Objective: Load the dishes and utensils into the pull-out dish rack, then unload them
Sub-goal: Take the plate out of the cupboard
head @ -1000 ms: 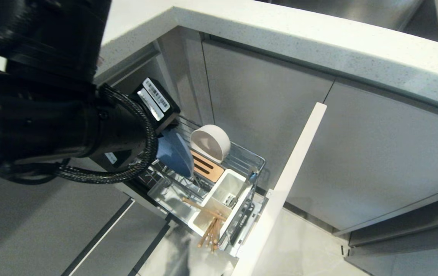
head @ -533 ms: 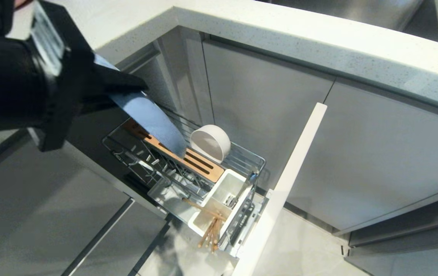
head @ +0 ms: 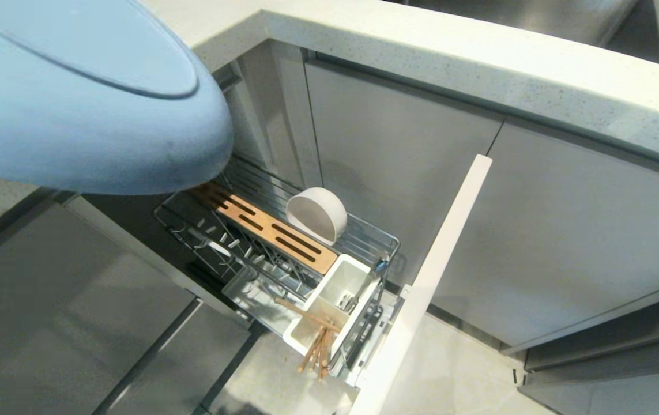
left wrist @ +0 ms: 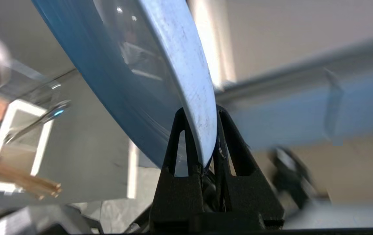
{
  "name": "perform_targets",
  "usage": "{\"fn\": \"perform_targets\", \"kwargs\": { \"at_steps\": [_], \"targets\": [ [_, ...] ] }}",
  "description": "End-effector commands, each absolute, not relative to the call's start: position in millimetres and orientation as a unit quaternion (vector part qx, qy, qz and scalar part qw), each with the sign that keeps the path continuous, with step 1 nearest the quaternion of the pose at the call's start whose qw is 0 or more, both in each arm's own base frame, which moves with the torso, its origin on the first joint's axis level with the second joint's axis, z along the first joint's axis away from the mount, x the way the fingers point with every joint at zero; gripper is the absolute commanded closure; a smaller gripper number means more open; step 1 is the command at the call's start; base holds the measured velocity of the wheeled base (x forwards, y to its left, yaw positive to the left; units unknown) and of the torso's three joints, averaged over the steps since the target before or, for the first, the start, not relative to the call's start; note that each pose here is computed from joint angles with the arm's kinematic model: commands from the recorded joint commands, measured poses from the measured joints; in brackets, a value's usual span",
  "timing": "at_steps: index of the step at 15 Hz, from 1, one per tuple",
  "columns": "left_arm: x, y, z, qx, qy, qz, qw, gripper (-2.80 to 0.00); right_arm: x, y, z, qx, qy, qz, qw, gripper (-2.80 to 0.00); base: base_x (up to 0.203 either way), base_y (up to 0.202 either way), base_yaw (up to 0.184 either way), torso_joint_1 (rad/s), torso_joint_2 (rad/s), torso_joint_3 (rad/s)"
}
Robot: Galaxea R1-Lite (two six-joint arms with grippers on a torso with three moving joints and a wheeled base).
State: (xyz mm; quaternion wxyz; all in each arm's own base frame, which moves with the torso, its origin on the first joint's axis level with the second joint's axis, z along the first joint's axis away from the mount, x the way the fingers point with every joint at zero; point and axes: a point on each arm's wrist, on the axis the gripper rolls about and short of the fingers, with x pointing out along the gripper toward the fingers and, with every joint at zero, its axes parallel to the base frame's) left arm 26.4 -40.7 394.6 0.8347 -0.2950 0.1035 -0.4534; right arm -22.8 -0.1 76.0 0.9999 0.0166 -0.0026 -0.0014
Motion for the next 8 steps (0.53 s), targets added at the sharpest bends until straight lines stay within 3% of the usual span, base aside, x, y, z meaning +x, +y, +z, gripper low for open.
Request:
{"fn": "perform_targets", "kwargs": {
  "at_steps": [1, 8],
  "targets": [
    [5.9, -8.9, 396.0, -0.284, 0.048, -0.466, 0.836, 0.0, -23.0, -0.2, 75.5, 0.017, -0.004, -0.002, 1.0, 0.0, 0.0, 0.0, 0.0, 0.0, 0.0, 0.0],
    [-16.5, 3.7, 398.0, -0.184, -0.083, -0.266, 0.943, 0.0, -23.0, -0.1, 75.4, 0.017, -0.004, -0.001, 1.0, 0.0, 0.0, 0.0, 0.0, 0.0, 0.0, 0.0]
  ]
}}
